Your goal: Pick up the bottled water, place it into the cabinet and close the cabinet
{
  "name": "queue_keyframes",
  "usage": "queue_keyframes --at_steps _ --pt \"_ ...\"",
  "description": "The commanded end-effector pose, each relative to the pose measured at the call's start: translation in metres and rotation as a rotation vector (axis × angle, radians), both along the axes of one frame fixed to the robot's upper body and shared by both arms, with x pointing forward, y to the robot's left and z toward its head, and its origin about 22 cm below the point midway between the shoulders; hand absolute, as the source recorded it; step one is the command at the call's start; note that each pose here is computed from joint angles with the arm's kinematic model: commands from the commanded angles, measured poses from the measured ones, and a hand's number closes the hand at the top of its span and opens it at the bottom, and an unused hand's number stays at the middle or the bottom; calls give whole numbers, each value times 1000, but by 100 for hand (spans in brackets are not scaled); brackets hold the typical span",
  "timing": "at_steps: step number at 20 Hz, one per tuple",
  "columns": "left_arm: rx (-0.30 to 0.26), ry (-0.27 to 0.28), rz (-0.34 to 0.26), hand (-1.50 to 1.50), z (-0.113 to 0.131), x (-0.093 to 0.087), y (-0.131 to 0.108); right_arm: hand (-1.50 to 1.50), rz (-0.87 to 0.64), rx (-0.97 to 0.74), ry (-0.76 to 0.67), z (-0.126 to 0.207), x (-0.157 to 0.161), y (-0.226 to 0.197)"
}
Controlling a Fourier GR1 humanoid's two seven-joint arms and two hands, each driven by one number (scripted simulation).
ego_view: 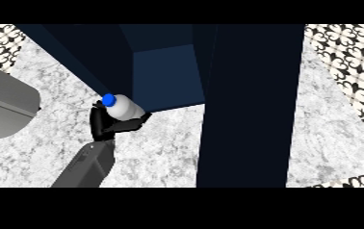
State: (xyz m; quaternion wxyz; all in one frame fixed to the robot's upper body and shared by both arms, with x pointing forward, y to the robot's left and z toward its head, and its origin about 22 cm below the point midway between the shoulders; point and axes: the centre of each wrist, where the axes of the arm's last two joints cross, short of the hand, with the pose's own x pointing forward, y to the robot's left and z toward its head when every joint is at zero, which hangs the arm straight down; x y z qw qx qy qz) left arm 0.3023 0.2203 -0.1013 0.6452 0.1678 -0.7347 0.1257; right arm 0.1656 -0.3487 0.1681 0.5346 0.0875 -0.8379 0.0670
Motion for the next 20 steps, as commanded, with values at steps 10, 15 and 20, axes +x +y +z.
queue_keyframes --at_steps 10,15,20 --pt "-9 -87 -105 -150 69 67 -60 -150 34 -9 -16 4 7 0" --pt "16 -110 -167 -150 68 65 -54 -150 65 -15 -10 2 7 -2" --pt "72 -181 -260 -150 83 72 -62 -150 62 -20 -10 3 12 -2"
